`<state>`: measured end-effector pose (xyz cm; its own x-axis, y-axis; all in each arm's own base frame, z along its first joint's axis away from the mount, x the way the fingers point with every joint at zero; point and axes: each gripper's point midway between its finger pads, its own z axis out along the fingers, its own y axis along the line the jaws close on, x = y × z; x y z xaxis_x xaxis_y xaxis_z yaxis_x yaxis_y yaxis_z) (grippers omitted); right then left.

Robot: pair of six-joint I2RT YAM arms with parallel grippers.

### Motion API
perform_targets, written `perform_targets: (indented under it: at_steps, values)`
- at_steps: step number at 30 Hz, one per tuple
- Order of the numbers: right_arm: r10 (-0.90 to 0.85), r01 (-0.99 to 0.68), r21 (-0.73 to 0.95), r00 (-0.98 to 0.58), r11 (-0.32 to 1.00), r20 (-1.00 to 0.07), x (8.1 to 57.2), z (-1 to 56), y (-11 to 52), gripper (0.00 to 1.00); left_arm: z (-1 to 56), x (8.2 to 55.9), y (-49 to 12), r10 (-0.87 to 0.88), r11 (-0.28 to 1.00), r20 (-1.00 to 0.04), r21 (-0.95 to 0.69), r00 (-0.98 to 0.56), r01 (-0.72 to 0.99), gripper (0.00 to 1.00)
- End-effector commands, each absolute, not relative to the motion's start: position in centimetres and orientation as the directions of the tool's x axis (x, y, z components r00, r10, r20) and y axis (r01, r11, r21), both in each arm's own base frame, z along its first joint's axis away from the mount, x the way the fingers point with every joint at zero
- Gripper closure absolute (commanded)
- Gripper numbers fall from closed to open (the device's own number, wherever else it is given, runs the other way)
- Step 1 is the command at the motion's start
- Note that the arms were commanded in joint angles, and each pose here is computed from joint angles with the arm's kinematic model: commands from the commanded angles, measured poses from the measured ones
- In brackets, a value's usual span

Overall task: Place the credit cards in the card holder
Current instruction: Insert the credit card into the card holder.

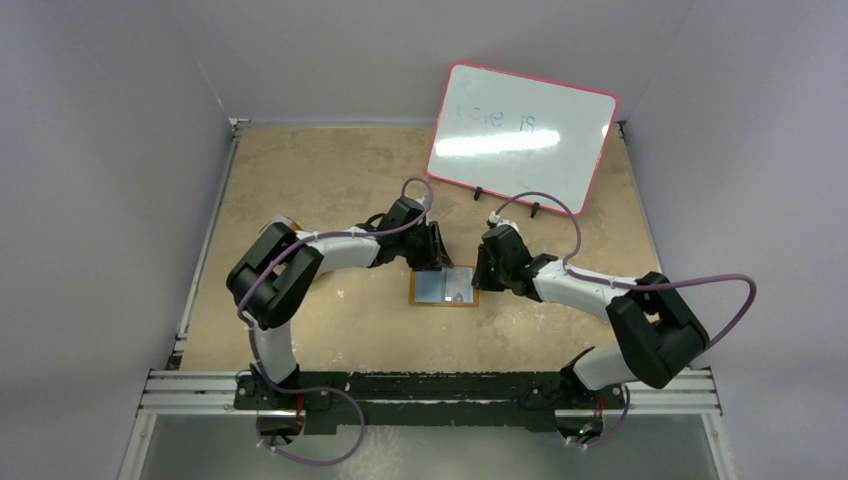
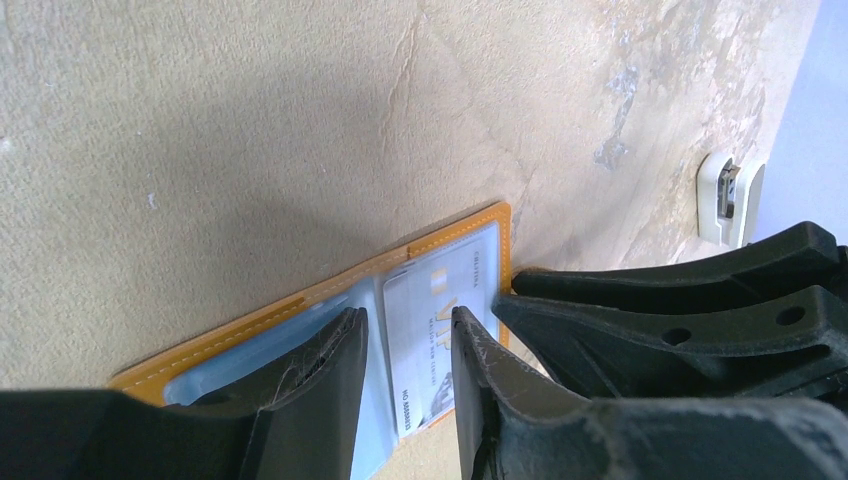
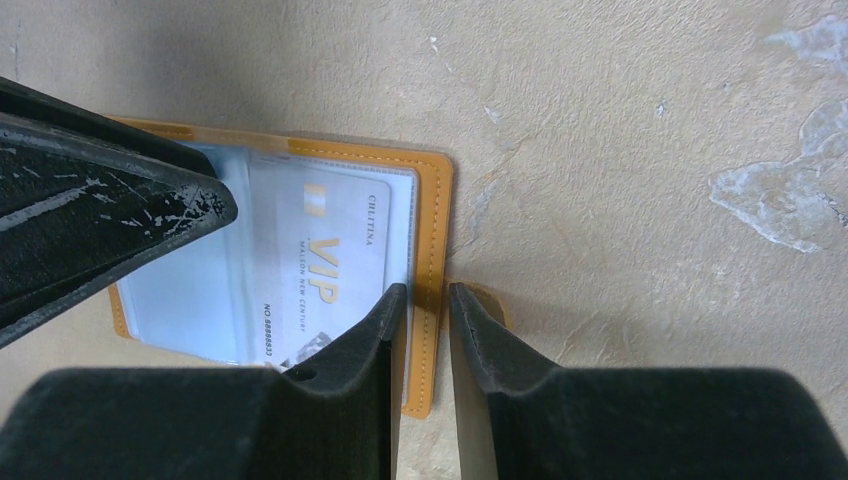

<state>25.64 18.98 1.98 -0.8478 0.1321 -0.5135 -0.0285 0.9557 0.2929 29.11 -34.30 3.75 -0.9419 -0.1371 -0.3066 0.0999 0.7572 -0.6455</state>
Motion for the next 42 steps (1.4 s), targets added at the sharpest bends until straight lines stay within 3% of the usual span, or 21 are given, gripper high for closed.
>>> perform_targets:
  at_steps: [1,11,22,27,31,36,42]
  values:
    - [0.149,-0.016,0.304,-0.846,0.953,-0.512,25.2,2.2,18.7,0.76,4.8,29.3,-34.7,-0.157,0.744,-0.334,-0.659,-0.929,0.111,0.64]
    - [0.152,-0.016,0.311,-0.848,0.95,-0.508,25.1,2.0,18.8,0.76,3.6,27.5,-36.3,-0.143,0.742,-0.303,-0.662,-0.942,0.101,0.64]
    - [0.159,-0.007,0.312,-0.849,0.95,-0.505,24.9,1.7,18.6,0.76,5.4,27.3,-38.9,-0.22,0.628,-0.254,-0.776,-0.942,0.062,0.64]
    - [0.164,-0.014,0.325,-0.842,0.946,-0.514,25.0,2.7,18.7,0.75,6.3,27.8,-37.9,-0.2,0.679,-0.322,-0.726,-0.925,0.106,0.64]
    - [0.169,-0.029,0.346,-0.831,0.938,-0.529,25.0,4.0,19.0,0.73,7.7,28.2,-36.6,-0.16,0.729,-0.412,-0.662,-0.897,0.174,0.53]
    - [0.174,-0.046,0.343,-0.795,0.938,-0.582,25.8,6.4,18.8,0.72,9.0,29.7,-32.6,-0.086,0.86,-0.533,-0.466,-0.842,0.207,0.49]
    - [0.168,-0.099,0.383,-0.78,0.918,-0.603,26.2,8.4,19.9,0.71,10.7,30.5,-27.5,0.003,0.935,-0.589,-0.286,-0.808,0.211,0.44]
